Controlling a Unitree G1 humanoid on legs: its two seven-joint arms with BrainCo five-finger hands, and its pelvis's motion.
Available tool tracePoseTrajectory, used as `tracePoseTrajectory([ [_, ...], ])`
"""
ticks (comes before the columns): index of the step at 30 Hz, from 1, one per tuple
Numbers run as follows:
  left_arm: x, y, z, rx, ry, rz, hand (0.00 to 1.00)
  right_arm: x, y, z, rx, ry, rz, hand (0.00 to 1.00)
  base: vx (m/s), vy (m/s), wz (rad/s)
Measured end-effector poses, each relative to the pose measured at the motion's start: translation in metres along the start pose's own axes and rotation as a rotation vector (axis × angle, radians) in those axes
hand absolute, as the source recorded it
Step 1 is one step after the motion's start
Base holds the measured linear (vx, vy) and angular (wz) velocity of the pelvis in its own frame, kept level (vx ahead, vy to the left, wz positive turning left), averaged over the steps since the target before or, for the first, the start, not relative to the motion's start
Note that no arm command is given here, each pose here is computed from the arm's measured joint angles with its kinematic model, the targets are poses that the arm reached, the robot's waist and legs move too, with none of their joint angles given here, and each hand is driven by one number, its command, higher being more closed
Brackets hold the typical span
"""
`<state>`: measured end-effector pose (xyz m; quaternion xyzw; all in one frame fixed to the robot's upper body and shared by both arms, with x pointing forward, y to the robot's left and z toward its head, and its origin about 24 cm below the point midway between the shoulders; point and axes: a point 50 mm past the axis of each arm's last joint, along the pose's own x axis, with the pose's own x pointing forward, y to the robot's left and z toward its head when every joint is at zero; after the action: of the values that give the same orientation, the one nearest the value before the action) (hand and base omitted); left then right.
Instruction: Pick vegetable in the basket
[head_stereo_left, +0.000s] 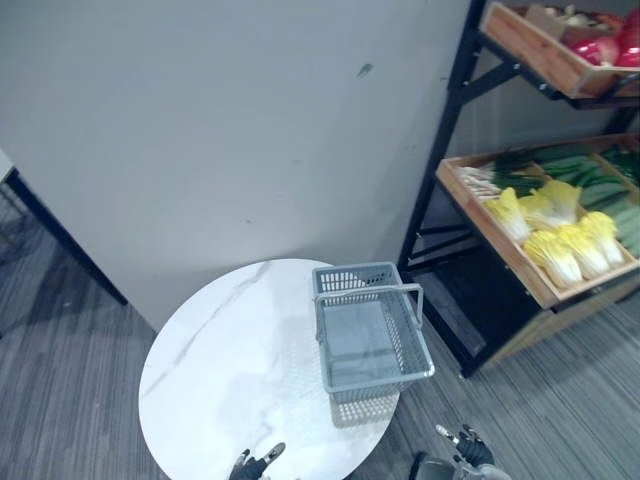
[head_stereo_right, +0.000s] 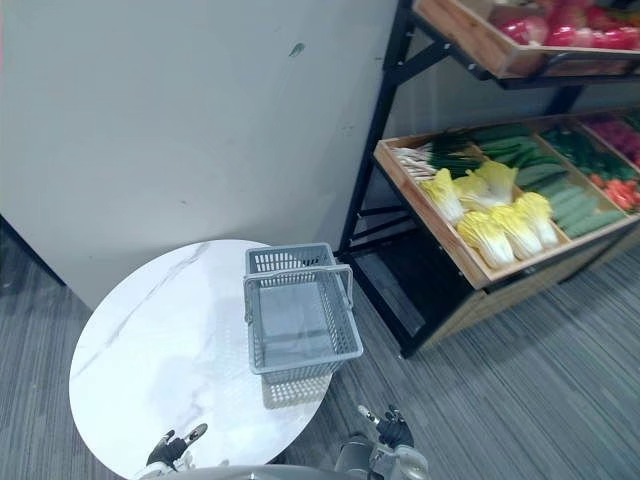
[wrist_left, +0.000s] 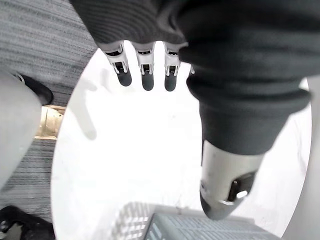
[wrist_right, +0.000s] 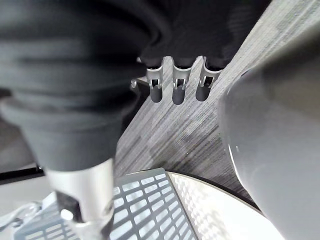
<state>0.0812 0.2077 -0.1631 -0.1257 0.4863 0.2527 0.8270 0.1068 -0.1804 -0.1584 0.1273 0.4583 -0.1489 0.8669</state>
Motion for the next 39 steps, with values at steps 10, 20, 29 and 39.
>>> tracePoseTrajectory([
  [10,-0.005,-0.009,-0.018,-0.091,0.054,-0.012,0.0,0.0,-0.022,0.002,-0.016,0.018,-0.056,0.0,0.19,-0.327,0.64],
  [20,-0.005,-0.003,-0.021,-0.083,0.068,0.008,0.0,-0.005,-0.068,0.007,0.146,0.006,-0.284,0.0,-0.02,-0.044,0.29],
  [29,-0.004,0.01,-0.016,0.159,0.043,-0.035,0.0,-0.042,-0.147,0.181,-0.349,-0.527,-0.58,0.0,-0.06,0.1,-0.34],
  [39,-0.008,0.029,-0.024,0.297,0.065,-0.042,0.0,-0.076,-0.052,0.293,-0.99,-0.965,-0.367,0.0,-0.02,0.014,-0.07],
])
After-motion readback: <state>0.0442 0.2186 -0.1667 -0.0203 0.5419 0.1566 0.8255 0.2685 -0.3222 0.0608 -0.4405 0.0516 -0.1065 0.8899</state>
